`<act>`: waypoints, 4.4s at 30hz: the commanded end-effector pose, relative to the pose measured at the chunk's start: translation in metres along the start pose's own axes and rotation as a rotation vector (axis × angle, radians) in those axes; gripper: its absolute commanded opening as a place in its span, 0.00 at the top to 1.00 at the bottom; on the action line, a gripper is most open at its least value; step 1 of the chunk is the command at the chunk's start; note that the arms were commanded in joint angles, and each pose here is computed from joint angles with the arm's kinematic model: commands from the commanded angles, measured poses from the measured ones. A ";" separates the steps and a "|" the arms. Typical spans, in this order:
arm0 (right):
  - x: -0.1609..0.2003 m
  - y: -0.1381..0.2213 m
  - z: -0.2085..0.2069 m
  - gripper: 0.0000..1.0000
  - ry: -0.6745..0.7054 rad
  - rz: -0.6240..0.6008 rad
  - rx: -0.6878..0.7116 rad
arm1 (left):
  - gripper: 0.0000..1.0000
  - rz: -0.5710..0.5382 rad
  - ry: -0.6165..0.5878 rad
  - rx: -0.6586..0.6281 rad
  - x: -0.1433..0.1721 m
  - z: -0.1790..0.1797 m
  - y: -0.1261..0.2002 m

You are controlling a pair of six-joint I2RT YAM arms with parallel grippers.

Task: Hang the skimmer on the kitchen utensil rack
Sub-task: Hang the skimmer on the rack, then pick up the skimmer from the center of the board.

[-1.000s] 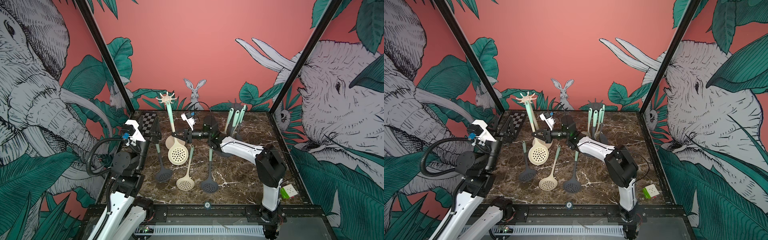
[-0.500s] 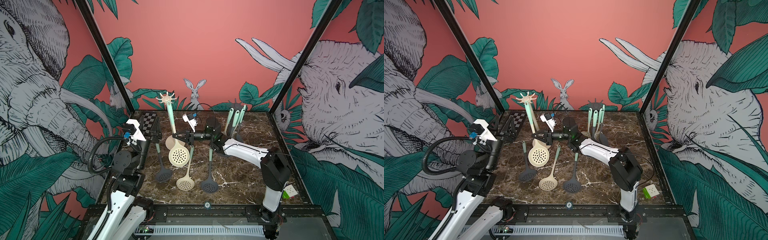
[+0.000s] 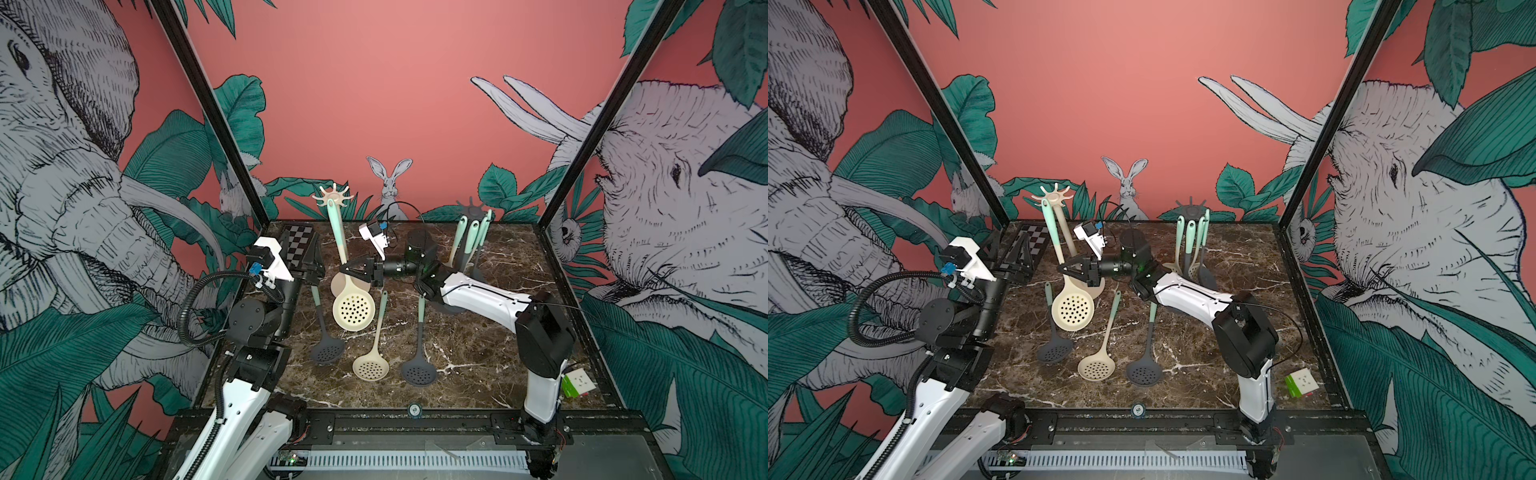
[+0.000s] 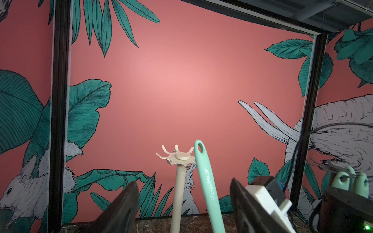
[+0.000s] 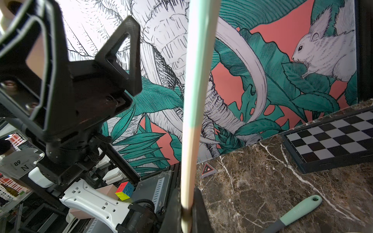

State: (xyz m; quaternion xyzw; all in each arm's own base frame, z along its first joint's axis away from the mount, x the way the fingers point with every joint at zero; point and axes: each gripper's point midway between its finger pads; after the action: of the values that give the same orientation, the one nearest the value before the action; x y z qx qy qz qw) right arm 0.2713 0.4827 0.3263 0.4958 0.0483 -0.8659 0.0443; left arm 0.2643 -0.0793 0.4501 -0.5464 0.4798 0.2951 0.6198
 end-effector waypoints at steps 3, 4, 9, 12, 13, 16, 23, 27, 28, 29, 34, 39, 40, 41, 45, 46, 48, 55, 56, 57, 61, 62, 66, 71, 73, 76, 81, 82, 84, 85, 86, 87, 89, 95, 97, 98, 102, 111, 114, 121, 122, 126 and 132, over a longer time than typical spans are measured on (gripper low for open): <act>-0.005 -0.005 0.004 1.00 0.015 -0.005 -0.022 | 0.27 -0.034 -0.005 0.012 -0.010 -0.002 0.001; -0.004 -0.005 0.003 1.00 0.013 -0.006 -0.017 | 0.27 -0.031 -0.005 0.013 -0.009 -0.002 0.000; 0.000 -0.005 -0.003 1.00 0.000 -0.002 -0.001 | 0.27 -0.030 -0.005 0.013 -0.009 -0.002 0.001; 0.002 -0.005 -0.005 1.00 -0.007 -0.001 0.003 | 0.27 -0.031 -0.005 0.014 -0.009 -0.002 0.001; 0.002 -0.005 -0.005 1.00 -0.008 -0.001 0.001 | 0.27 -0.033 -0.005 0.015 -0.009 -0.002 0.001; 0.004 -0.005 -0.008 1.00 -0.015 -0.003 0.004 | 0.27 -0.031 -0.004 0.013 -0.008 -0.002 0.001; 0.007 -0.003 -0.014 1.00 -0.039 -0.005 0.008 | 0.27 -0.033 -0.002 0.015 -0.009 -0.002 0.003; 0.009 -0.003 -0.017 1.00 -0.051 -0.008 0.013 | 0.27 -0.035 -0.002 0.013 -0.010 -0.002 0.004; 0.010 -0.003 -0.017 1.00 -0.055 -0.007 0.015 | 0.27 -0.034 -0.003 0.013 -0.009 -0.002 0.004; 0.010 -0.003 -0.017 1.00 -0.057 -0.007 0.015 | 0.27 -0.034 -0.003 0.011 -0.009 -0.001 0.005; 0.018 -0.002 -0.024 1.00 -0.075 0.004 0.029 | 0.27 -0.032 0.001 0.012 -0.007 -0.002 0.005; 0.031 -0.003 -0.036 1.00 -0.107 0.029 0.047 | 0.27 -0.035 0.005 0.011 -0.008 -0.001 0.006; 0.033 -0.003 -0.038 1.00 -0.114 0.033 0.051 | 0.27 -0.034 0.004 0.011 -0.008 -0.001 0.006; 0.034 -0.003 -0.039 1.00 -0.115 0.034 0.053 | 0.28 -0.033 0.006 0.011 -0.007 -0.001 0.006; 0.041 -0.002 -0.046 0.88 -0.129 0.052 0.077 | 0.27 -0.031 0.007 0.009 -0.006 -0.001 0.006; 0.041 -0.001 -0.047 0.82 -0.129 0.055 0.086 | 0.27 -0.031 0.007 0.008 -0.006 -0.001 0.006; 0.043 0.001 -0.051 0.69 -0.129 0.066 0.109 | 0.27 -0.031 0.009 0.007 -0.005 0.000 0.006; 0.038 0.013 -0.062 0.47 -0.127 0.062 0.177 | 0.27 -0.026 0.006 0.002 -0.002 0.000 0.004; 0.038 0.016 -0.064 0.46 -0.127 0.064 0.193 | 0.27 -0.028 0.007 0.003 -0.002 0.000 0.003; 0.039 0.019 -0.066 0.45 -0.128 0.068 0.210 | 0.27 -0.026 0.006 0.001 -0.002 0.000 0.003; 0.051 0.033 -0.077 0.44 -0.134 0.108 0.311 | 0.27 -0.023 0.006 0.004 0.000 0.000 0.002; 0.055 0.036 -0.079 0.43 -0.132 0.122 0.336 | 0.27 -0.024 0.007 0.005 0.000 0.000 0.001; 0.067 0.045 -0.079 0.42 -0.144 0.142 0.368 | 0.27 -0.022 0.006 0.006 0.002 -0.001 -0.002; 0.080 0.055 -0.072 0.41 -0.154 0.161 0.372 | 0.27 -0.021 0.007 0.007 0.004 -0.001 -0.005; 0.083 0.056 -0.068 0.41 -0.142 0.169 0.363 | 0.28 -0.019 0.007 0.007 0.006 -0.001 -0.006; 0.084 0.055 -0.063 0.41 -0.102 0.174 0.349 | 0.28 -0.020 0.011 0.005 0.007 0.000 -0.007; 0.096 0.054 -0.044 0.43 0.026 0.266 0.348 | 0.27 -0.018 0.010 0.005 0.008 0.000 -0.008; 0.102 0.054 -0.039 0.43 0.065 0.303 0.356 | 0.27 -0.019 0.010 0.003 0.007 0.000 -0.008; 0.115 0.054 -0.028 0.44 0.141 0.384 0.359 | 0.27 -0.019 0.009 0.003 0.007 0.000 -0.008; 0.123 0.055 -0.022 0.44 0.175 0.430 0.365 | 0.28 -0.017 0.009 0.002 0.008 0.000 -0.008; 0.131 0.056 -0.020 0.44 0.196 0.471 0.373 | 0.27 -0.016 0.010 0.001 0.008 0.001 -0.009; 0.138 0.057 -0.017 0.45 0.218 0.508 0.378 | 0.27 -0.017 0.009 0.000 0.008 0.001 -0.009; 0.155 0.058 -0.009 0.46 0.253 0.587 0.381 | 0.27 -0.012 0.013 -0.003 0.010 0.002 -0.009; 0.202 0.065 0.009 0.45 0.344 0.816 0.403 | 0.25 0.002 0.017 -0.010 0.016 0.003 -0.013; 0.219 0.069 0.013 0.44 0.373 0.894 0.414 | 0.25 0.003 0.021 -0.011 0.018 0.004 -0.015; 0.215 0.063 0.016 0.44 0.401 0.899 0.418 | 0.25 0.005 0.024 -0.011 0.019 0.004 -0.015; 0.229 0.059 0.022 0.43 0.452 0.967 0.430 | 0.25 0.004 0.033 -0.015 0.021 0.005 -0.016; 0.254 0.049 0.018 0.39 0.532 1.081 0.509 | 0.24 0.000 0.028 -0.048 0.018 0.012 -0.015; 0.259 0.047 0.013 0.41 0.522 1.096 0.529 | 0.24 0.002 0.032 -0.050 0.018 0.013 -0.016; 0.271 0.038 0.012 0.46 0.440 1.128 0.515 | 0.24 0.005 0.049 -0.048 0.019 0.013 -0.014; 0.273 0.037 0.012 0.47 0.433 1.131 0.511 | 0.23 0.007 0.051 -0.046 0.020 0.013 -0.013; 0.276 0.037 0.016 0.49 0.400 1.124 0.496 | 0.23 0.004 0.062 -0.038 0.018 0.011 -0.011; 0.277 0.033 0.032 0.49 0.336 1.090 0.438 | 0.23 0.004 0.083 -0.029 0.021 0.010 -0.008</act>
State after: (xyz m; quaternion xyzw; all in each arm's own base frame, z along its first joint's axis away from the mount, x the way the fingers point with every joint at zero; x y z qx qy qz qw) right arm 0.1211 0.4379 0.0921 0.5903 -0.4044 -0.5950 0.3660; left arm 0.2841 -0.0753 0.4361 -0.5634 0.4964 0.2897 0.5935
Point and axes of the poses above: each gripper's point midway between its finger pads, its own y axis back along the fingers, its own z axis along the line the jaws close on, x = y × z, and after that the axes turned 3 degrees about -y, right-handed
